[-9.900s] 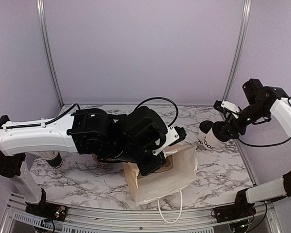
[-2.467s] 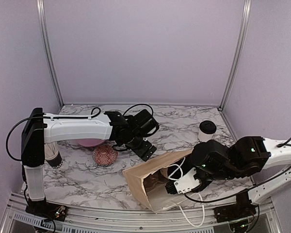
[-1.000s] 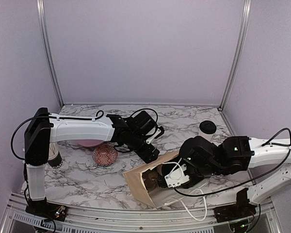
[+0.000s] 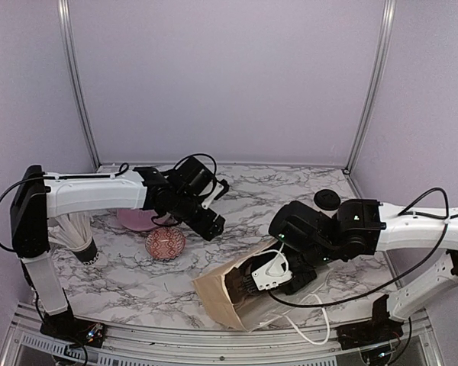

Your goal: Pack the takeout coffee

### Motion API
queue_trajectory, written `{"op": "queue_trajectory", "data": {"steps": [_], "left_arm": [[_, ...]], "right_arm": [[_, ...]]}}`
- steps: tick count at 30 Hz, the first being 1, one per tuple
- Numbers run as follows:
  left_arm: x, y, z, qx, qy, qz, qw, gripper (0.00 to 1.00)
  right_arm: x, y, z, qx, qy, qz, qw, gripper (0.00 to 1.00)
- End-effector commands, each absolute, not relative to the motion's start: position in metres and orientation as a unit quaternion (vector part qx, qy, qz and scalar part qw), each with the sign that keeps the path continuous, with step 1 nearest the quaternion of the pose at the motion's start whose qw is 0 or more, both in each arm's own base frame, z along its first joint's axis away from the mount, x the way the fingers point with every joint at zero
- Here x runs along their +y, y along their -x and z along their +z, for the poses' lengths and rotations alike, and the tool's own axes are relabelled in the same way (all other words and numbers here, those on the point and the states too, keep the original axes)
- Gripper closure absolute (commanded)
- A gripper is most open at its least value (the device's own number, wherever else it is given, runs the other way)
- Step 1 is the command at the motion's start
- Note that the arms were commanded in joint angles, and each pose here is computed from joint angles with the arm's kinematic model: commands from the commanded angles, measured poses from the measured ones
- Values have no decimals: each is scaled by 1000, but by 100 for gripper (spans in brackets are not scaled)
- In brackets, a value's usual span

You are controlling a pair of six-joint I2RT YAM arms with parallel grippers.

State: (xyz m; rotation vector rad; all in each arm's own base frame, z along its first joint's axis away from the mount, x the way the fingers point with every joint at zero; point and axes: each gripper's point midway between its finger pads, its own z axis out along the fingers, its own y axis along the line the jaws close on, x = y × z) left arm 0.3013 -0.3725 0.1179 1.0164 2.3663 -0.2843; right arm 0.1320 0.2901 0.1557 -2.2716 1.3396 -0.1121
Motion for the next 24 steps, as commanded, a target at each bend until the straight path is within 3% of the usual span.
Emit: {"op": "queue_trajectory", "data": {"steps": [1,13,24], "left_arm": [[-342,-312,164,876,-345,-100,321,8],[-316,-304,171,883,-322,-100,326,7],[-311,-304,177,883,-317,-96,333,7]], "right_arm": [[291,-117,156,508,839,19,193,69],[290,-118,147,550,826,109,56,71],[281,-126,112,577,810,105,-18,73]]}}
